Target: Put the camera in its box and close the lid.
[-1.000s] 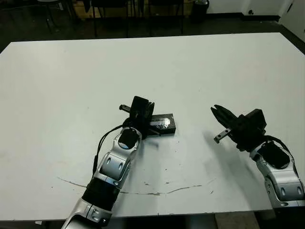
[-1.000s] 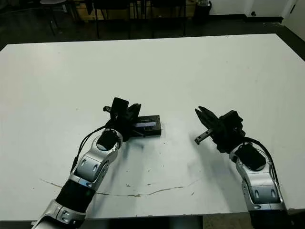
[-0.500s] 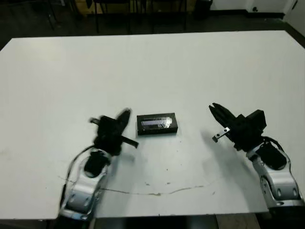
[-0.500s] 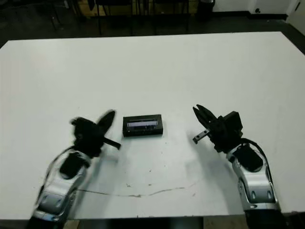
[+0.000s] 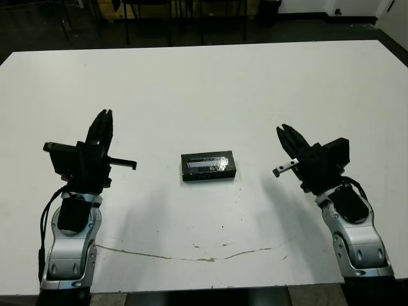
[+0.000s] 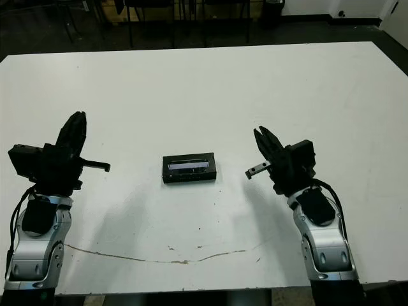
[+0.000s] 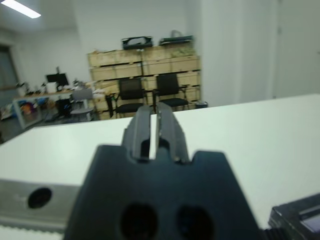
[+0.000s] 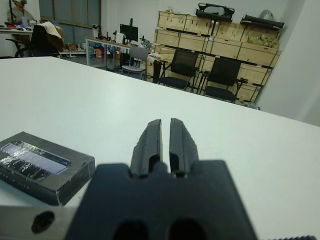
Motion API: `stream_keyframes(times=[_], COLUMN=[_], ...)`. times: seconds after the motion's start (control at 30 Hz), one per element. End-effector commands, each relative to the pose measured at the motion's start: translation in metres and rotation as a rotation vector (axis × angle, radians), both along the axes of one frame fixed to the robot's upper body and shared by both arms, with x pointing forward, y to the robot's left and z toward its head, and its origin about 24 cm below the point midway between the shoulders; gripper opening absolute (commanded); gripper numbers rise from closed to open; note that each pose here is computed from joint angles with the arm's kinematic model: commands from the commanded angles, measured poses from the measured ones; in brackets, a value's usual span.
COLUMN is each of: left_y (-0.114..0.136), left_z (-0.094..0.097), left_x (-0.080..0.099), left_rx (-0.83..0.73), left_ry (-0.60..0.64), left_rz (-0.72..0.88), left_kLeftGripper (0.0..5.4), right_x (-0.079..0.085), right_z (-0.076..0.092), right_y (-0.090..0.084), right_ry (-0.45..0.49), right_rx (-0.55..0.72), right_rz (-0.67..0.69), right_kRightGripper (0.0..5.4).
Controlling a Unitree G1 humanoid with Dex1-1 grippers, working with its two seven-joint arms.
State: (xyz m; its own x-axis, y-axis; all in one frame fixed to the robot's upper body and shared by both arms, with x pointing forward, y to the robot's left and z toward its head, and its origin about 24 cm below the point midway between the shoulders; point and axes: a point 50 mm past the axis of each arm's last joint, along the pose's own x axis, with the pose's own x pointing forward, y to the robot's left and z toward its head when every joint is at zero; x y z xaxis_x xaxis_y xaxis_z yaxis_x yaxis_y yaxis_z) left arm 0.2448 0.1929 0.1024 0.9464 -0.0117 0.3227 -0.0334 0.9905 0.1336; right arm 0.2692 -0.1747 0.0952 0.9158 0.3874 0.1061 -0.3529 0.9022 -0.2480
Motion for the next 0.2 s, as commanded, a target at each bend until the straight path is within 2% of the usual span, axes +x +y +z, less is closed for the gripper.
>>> stream_keyframes(times=[0.03,0.2], left_y=[-0.001,-0.012], left_z=[-0.015,-0.019], left_x=[-0.001,0.006], left_rx=[-0.046,-0.084], left_ry=[0.071,0.100], left_rz=[0.047,0.046], left_kLeftGripper=[0.04,0.04], right_x=[0.003,0.005], right_z=[-0.003,0.002], right_y=[0.006,0.016], right_ry=[0.029,0.060], right_rx=[-0.013,-0.007], right_rz=[-0.032,-0.084], right_kRightGripper=[0.00,0.00])
